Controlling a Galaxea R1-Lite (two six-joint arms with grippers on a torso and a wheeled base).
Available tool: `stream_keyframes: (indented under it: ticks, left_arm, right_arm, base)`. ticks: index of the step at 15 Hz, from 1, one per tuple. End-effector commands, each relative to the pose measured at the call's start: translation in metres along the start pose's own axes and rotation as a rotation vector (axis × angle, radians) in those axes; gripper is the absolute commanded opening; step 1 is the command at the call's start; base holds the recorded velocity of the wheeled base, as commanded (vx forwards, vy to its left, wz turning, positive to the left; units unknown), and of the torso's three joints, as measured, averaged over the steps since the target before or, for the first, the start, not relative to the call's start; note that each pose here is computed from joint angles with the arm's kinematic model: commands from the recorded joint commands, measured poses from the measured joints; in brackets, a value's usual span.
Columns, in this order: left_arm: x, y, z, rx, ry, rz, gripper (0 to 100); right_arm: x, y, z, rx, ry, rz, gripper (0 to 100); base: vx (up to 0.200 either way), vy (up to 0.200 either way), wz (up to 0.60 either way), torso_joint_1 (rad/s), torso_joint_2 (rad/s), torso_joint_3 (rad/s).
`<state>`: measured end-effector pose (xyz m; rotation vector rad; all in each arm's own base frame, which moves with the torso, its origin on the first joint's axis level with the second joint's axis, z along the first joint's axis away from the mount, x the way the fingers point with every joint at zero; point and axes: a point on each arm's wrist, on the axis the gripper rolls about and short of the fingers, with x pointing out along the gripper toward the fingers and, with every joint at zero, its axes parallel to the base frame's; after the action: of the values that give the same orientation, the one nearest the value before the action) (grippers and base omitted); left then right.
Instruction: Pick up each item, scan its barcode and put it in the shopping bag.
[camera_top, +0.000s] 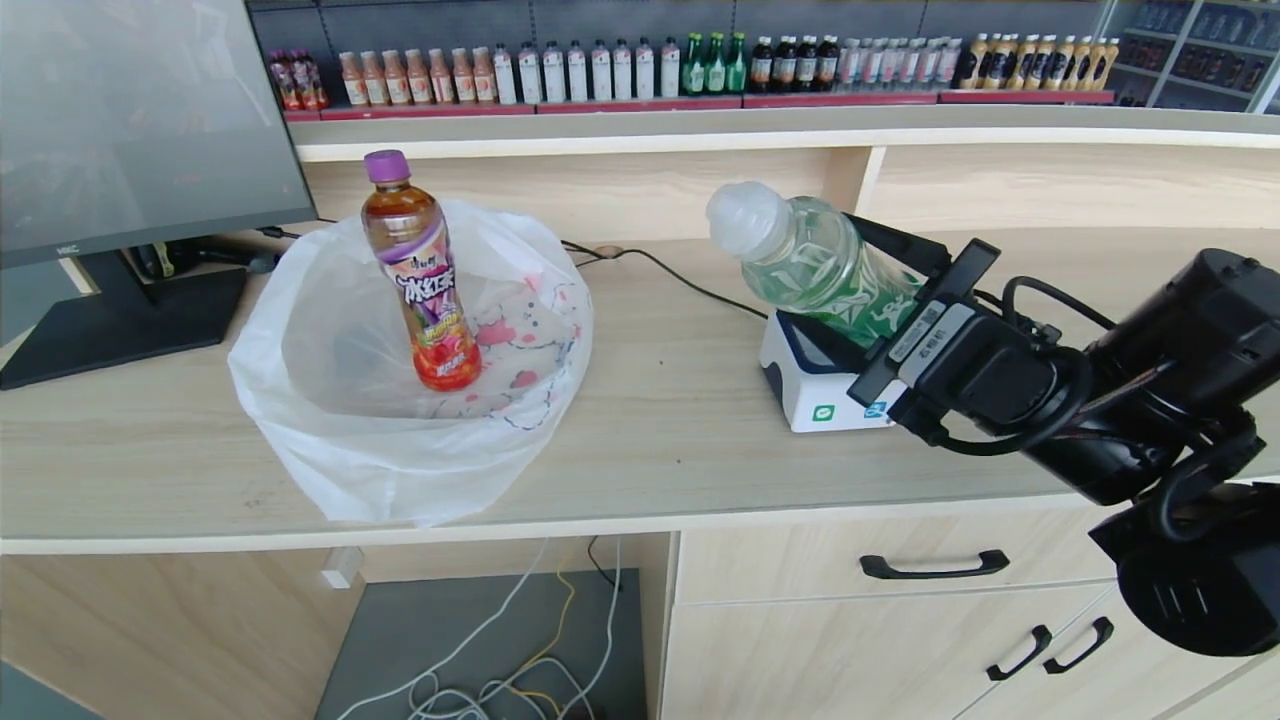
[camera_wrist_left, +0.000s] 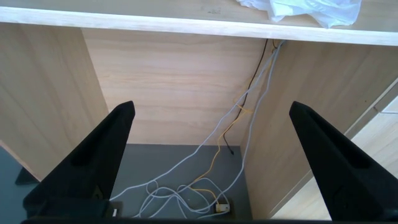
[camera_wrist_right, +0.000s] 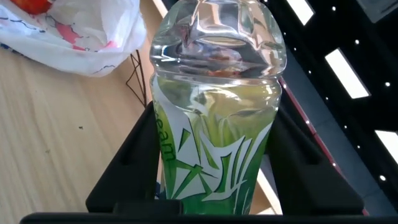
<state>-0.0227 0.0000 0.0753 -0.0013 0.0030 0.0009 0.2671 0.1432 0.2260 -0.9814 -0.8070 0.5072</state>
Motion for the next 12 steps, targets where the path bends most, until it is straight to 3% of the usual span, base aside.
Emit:
stream_keyframes:
  ticks: [1, 12]
  left_arm:
    - [0.0, 0.0, 0.0, 0.0, 0.0, 0.001, 100]
    - [0.0, 0.0, 0.0, 0.0, 0.0, 0.001, 100]
  right_arm:
    - [0.0007, -0.0002, -0.0022, -0.002, -0.002, 0.001, 0]
    - [0.003, 0.005, -0.006, 0.002, -0.014, 0.024, 0]
  base:
    - [0.0, 0.0, 0.0, 0.0, 0.0, 0.0]
    - [0.0, 0.0, 0.0, 0.0, 0.0, 0.0]
